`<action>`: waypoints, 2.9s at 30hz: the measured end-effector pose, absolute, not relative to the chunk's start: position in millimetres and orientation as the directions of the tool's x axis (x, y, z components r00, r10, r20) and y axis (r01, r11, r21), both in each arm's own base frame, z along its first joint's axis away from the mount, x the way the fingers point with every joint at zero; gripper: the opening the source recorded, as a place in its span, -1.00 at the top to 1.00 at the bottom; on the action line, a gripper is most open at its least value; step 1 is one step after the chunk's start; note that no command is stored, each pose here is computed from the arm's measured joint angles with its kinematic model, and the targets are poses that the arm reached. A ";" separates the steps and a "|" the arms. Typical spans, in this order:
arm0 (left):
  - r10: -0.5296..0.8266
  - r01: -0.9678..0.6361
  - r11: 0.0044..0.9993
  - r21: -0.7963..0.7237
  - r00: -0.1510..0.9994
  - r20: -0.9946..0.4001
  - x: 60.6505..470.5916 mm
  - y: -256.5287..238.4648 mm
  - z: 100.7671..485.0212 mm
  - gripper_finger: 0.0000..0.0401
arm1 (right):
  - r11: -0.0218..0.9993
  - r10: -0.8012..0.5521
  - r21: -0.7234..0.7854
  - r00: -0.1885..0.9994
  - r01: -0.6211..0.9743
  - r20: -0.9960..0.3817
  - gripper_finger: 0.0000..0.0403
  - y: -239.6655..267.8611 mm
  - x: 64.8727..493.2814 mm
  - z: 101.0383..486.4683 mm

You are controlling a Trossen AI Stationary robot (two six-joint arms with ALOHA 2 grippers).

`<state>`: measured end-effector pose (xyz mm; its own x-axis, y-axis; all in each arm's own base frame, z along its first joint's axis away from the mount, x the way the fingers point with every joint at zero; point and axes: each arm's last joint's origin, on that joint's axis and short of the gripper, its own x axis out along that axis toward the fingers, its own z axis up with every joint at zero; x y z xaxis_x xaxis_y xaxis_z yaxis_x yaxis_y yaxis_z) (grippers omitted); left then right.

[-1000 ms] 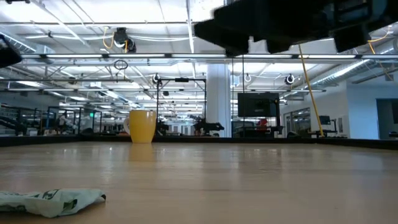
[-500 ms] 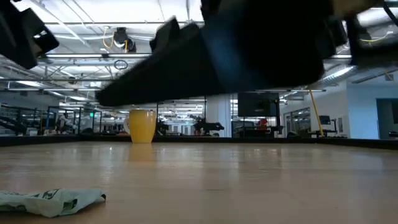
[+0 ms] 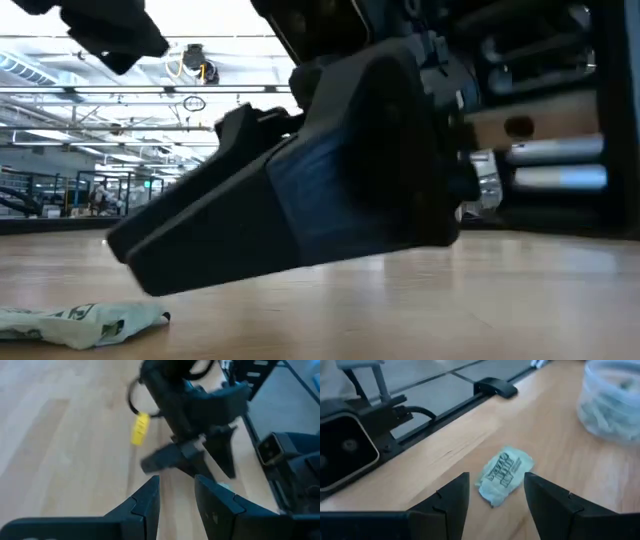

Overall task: Pick and place Stevia / Truvia into bins
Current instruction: Put the stevia packet into the transparent container

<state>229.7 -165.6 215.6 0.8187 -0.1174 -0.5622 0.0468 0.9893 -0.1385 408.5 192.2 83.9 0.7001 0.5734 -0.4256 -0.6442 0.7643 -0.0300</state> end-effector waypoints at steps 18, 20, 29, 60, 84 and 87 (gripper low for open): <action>-0.107 0.052 0.992 -0.114 0.820 -0.562 238.7 -154.2 216.3 0.37 | 0.760 0.567 -0.059 0.704 -0.648 -0.428 0.54 184.0 412.7 69.7; -0.108 0.052 0.992 -0.115 0.820 -0.562 238.7 -154.3 216.3 0.37 | 0.763 0.562 -0.060 0.708 -0.643 -0.428 0.67 182.6 413.4 69.8; -0.191 0.093 0.976 -0.195 0.791 -0.581 237.8 -156.7 215.7 0.37 | 0.775 0.552 -0.066 0.724 -0.628 -0.414 0.97 180.7 415.0 70.8; 0.004 0.153 0.969 0.192 0.771 -0.637 219.2 -162.5 205.7 0.05 | 0.865 0.499 0.200 0.836 -0.461 -0.228 1.00 91.1 436.6 170.2; 0.023 0.157 0.958 0.239 0.790 -0.612 227.1 -156.0 208.0 0.26 | 0.877 0.461 0.282 0.845 -0.388 -0.273 1.00 72.9 437.7 169.1; 0.029 0.160 0.955 0.251 0.789 -0.614 227.9 -154.4 207.7 0.34 | 0.877 0.462 0.283 0.844 -0.388 -0.273 1.00 72.9 437.7 169.1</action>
